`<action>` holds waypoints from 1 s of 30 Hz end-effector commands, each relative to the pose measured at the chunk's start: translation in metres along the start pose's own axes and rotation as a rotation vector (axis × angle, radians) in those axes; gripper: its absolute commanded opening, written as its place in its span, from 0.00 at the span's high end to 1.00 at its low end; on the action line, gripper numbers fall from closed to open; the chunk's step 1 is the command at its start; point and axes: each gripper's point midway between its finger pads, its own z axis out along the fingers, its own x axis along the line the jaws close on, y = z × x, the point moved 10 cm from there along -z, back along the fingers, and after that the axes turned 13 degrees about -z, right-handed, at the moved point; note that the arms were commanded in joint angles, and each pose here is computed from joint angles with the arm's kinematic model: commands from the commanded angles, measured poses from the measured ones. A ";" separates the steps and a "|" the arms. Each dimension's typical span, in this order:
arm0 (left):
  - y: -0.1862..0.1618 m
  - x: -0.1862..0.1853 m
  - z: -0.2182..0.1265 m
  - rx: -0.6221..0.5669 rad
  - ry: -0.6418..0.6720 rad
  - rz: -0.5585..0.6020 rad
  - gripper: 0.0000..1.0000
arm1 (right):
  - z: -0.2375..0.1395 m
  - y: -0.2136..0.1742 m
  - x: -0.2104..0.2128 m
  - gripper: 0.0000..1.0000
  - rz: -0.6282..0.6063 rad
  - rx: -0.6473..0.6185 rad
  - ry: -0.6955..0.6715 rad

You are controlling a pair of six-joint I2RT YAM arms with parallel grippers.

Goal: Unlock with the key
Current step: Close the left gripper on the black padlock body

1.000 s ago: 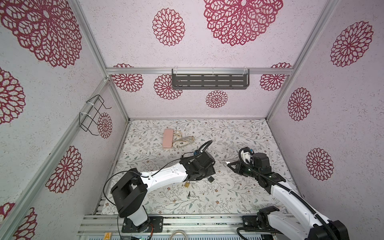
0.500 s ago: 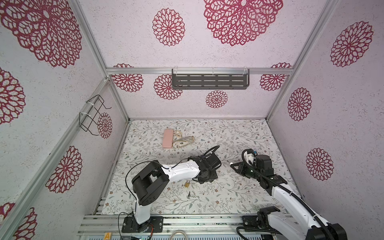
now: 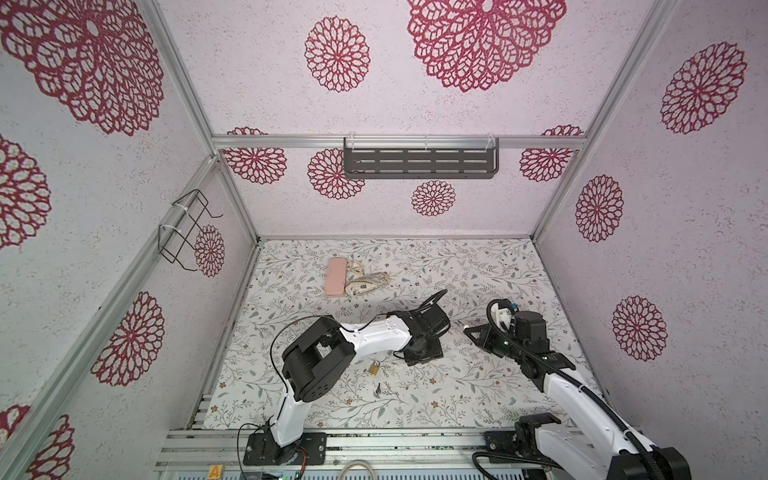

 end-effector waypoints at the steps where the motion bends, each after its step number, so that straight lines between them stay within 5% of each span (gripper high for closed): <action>1: 0.006 -0.001 0.004 -0.005 0.061 0.076 0.37 | -0.003 0.004 0.002 1.00 0.002 -0.031 0.022; 8: -0.005 -0.002 0.015 0.046 0.139 0.203 0.40 | -0.006 0.001 -0.002 1.00 0.028 -0.039 0.020; 30: -0.005 0.006 0.014 -0.154 0.405 0.402 0.51 | -0.007 0.003 -0.004 1.00 0.064 -0.074 0.029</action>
